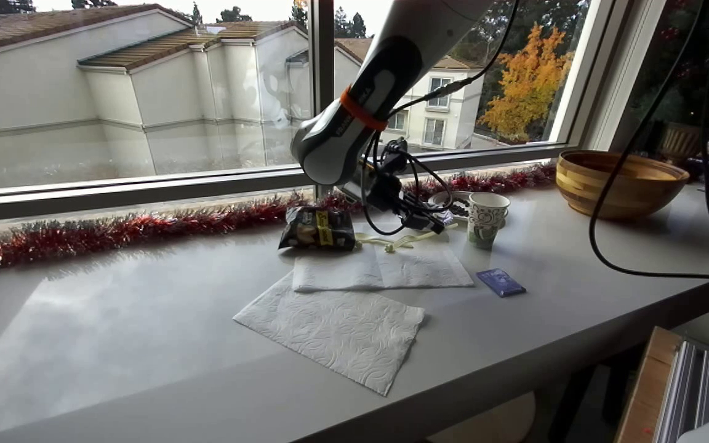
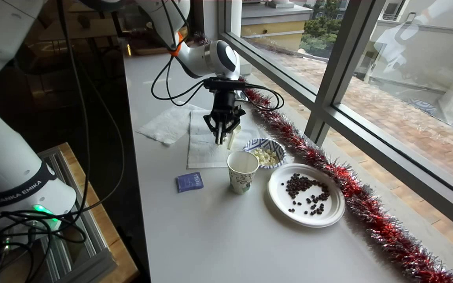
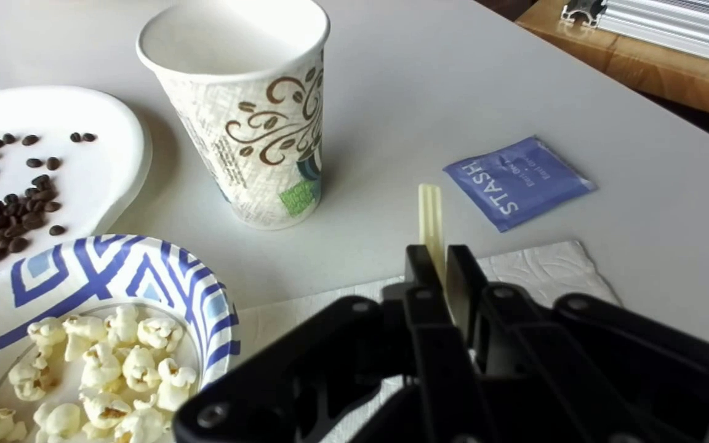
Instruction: Use the white fork to pick up the white object from the napkin and put it in the black and white bowl.
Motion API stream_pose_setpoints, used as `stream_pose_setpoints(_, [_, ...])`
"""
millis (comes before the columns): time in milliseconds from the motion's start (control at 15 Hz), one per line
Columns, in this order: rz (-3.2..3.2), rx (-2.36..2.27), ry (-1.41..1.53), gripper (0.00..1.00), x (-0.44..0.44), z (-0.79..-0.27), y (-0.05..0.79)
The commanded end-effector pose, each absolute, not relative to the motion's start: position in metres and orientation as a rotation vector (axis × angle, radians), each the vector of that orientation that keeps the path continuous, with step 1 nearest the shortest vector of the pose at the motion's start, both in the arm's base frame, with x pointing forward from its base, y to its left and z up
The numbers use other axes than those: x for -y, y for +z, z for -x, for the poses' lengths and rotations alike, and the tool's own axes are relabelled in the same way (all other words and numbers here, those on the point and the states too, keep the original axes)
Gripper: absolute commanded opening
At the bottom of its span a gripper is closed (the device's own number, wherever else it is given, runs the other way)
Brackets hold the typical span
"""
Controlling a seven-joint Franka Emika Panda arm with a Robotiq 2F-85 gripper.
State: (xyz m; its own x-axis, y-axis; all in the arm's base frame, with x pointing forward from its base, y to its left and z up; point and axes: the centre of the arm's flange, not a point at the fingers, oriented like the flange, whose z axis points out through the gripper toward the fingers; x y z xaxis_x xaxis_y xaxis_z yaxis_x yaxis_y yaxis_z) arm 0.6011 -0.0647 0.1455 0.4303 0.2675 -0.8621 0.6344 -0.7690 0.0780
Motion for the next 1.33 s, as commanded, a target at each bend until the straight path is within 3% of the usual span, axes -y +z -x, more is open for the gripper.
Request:
stream_pose_setpoints(0, [-2.254,-0.759,-1.336,0.03,0.061,-0.616,0.143])
stream_pose_setpoints(1267, [-2.168,-0.816,-1.493,0.03,0.046,-0.636,0.122])
